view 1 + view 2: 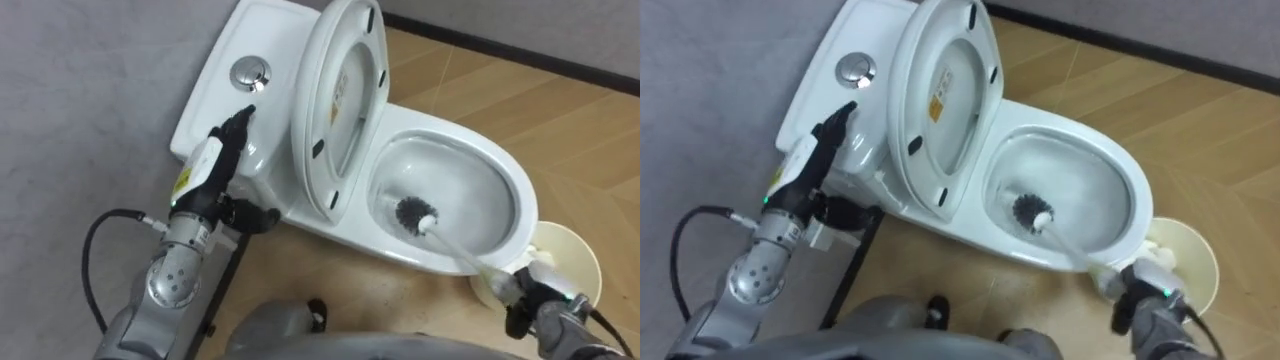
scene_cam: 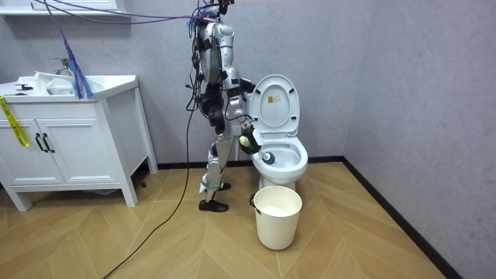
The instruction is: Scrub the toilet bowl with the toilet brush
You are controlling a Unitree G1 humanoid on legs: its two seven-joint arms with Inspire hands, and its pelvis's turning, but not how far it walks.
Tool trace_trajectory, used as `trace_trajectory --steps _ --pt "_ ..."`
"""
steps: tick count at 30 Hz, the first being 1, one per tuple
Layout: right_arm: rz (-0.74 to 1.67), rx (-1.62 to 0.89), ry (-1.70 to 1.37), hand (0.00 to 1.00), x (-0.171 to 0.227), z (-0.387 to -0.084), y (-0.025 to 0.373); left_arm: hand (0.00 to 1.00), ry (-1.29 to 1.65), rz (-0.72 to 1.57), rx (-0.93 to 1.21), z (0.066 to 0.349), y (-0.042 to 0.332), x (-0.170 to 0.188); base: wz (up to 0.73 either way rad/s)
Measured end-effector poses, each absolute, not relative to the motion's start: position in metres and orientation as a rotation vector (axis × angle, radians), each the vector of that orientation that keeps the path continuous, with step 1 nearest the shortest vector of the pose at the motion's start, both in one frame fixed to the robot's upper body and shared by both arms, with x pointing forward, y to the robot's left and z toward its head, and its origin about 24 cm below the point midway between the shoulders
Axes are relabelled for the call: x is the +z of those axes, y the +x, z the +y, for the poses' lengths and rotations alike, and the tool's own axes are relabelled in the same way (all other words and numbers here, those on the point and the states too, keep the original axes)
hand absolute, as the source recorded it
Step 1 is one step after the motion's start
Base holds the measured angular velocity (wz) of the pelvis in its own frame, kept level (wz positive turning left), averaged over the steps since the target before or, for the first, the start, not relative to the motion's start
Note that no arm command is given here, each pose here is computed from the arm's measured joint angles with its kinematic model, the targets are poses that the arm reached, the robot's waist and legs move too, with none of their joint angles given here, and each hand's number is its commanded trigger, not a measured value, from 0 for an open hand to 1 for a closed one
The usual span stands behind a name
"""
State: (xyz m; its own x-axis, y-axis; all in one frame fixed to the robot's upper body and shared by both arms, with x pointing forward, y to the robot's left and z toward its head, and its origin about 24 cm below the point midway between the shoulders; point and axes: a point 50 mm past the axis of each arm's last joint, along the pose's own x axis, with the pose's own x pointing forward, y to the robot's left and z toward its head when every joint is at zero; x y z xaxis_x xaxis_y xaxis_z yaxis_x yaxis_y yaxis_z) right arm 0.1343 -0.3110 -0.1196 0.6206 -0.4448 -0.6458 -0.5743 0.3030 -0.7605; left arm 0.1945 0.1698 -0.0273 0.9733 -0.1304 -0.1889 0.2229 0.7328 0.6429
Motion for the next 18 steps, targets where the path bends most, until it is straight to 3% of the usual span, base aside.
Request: trace_trajectory --steps 9,18 --pt "0.679 -0.016 -1.555 1.0 -0.072 -0.329 0.204 0.0 0.797 -0.036 -0.174 0.158 0.226 -0.013 -0.11" --pt "0.491 -0.026 -1.773 1.0 -0.04 -0.334 0.237 0.0 0.831 -0.187 -0.111 0.156 0.243 0.009 -0.1"
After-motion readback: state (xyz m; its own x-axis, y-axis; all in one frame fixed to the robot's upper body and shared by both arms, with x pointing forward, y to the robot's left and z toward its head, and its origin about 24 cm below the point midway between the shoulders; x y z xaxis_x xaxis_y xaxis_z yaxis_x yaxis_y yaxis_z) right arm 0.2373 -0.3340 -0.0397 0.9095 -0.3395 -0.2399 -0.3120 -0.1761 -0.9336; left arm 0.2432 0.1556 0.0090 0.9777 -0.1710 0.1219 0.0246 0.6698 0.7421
